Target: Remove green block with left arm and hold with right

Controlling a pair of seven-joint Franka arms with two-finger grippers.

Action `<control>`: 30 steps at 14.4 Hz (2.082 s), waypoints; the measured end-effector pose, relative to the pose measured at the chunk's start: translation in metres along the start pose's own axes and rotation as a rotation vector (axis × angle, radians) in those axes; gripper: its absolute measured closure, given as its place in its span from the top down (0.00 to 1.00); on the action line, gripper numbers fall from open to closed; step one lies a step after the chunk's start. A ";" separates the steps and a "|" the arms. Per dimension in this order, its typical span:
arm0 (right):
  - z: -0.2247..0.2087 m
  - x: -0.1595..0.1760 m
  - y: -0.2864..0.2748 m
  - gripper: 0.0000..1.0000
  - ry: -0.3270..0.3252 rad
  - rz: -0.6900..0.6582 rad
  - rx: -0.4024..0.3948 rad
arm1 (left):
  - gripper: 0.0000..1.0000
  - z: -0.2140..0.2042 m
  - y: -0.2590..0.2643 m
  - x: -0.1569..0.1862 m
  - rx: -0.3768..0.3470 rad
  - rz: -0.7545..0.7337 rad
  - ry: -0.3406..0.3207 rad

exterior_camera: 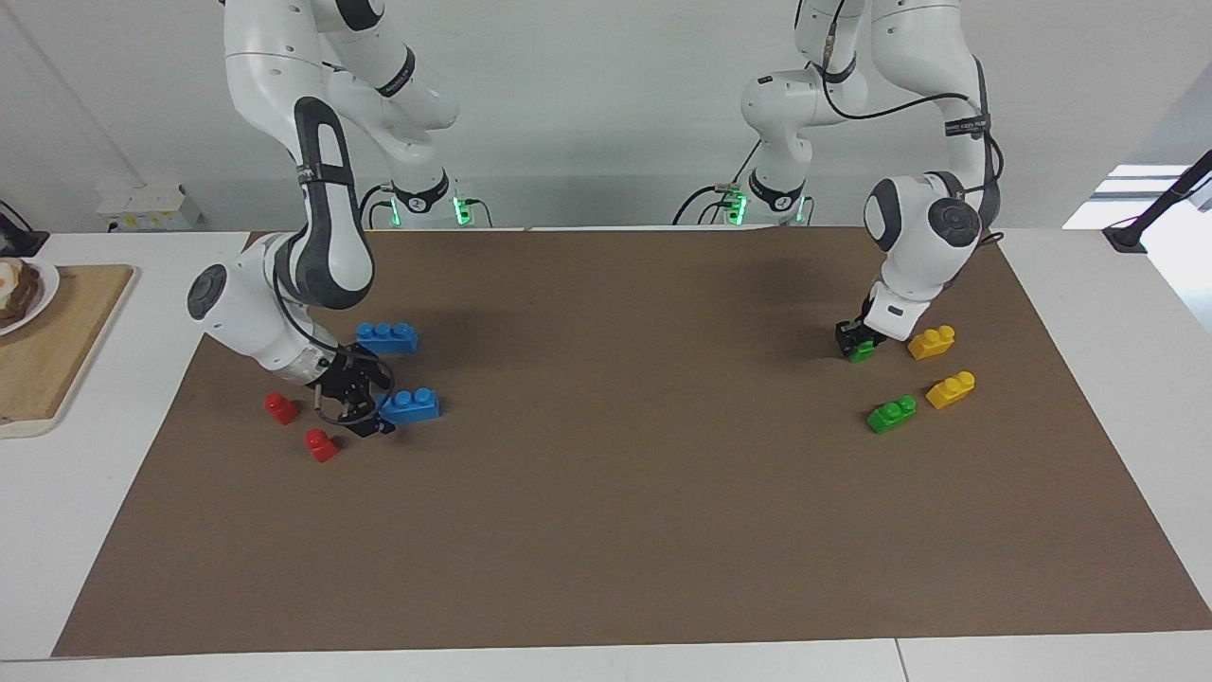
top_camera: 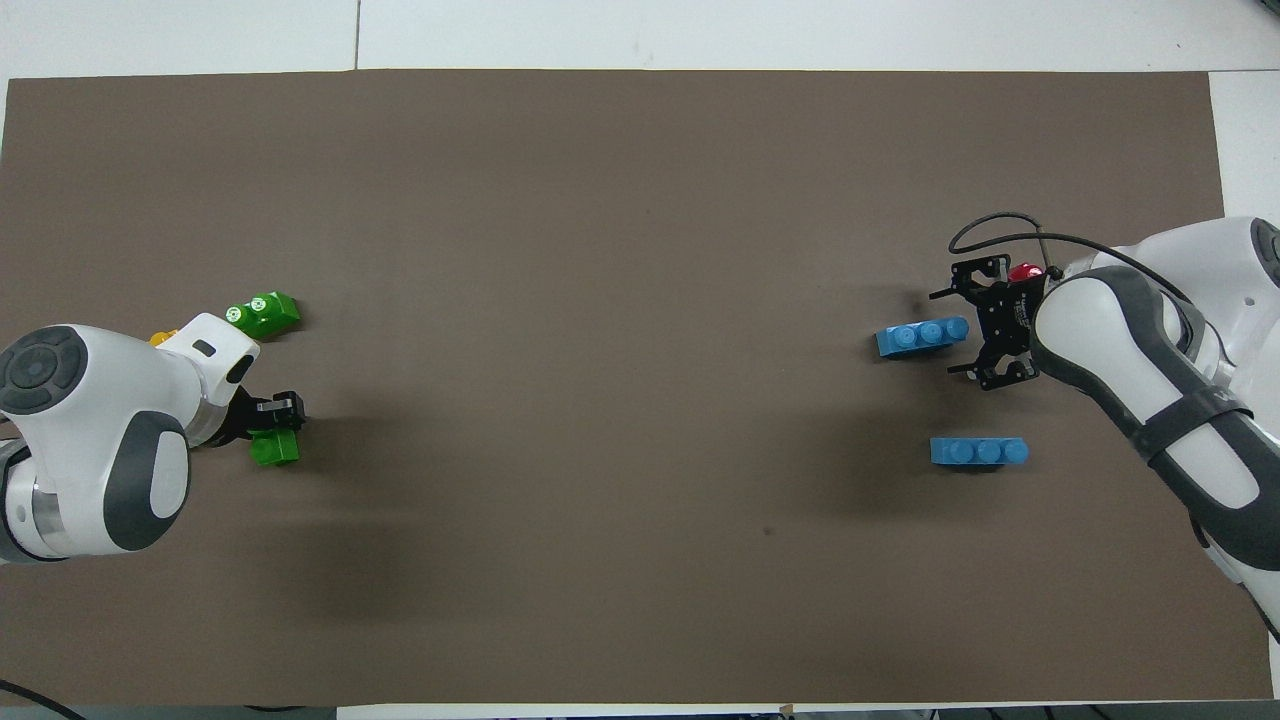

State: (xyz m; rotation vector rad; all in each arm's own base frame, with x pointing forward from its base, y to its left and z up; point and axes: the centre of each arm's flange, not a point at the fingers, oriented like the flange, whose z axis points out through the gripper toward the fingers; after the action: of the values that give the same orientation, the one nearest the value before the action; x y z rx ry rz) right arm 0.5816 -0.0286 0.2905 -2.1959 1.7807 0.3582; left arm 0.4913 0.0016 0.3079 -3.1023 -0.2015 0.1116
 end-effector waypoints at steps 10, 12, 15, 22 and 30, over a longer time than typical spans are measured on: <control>-0.135 -0.039 -0.046 1.00 0.119 -0.246 -0.070 | 1.00 -0.080 0.018 0.032 -0.004 0.022 0.075; -0.160 -0.052 -0.053 1.00 0.155 -0.437 -0.086 | 1.00 -0.112 0.022 0.036 0.004 0.027 0.038; -0.185 -0.083 -0.047 1.00 0.165 -0.759 -0.149 | 1.00 -0.182 0.030 0.036 0.015 0.040 0.007; -0.243 -0.163 -0.012 1.00 0.233 -1.203 -0.302 | 1.00 -0.278 0.031 0.004 -0.016 0.037 0.007; -0.261 -0.173 0.000 1.00 0.240 -1.301 -0.324 | 1.00 -0.279 0.039 0.019 -0.024 0.049 0.017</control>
State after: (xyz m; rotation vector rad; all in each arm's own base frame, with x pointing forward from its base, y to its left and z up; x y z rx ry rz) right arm 0.5487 0.0298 0.5964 -3.1310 0.0600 0.0535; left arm 0.5361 -0.0420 0.5833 -3.1315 -0.1272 0.0846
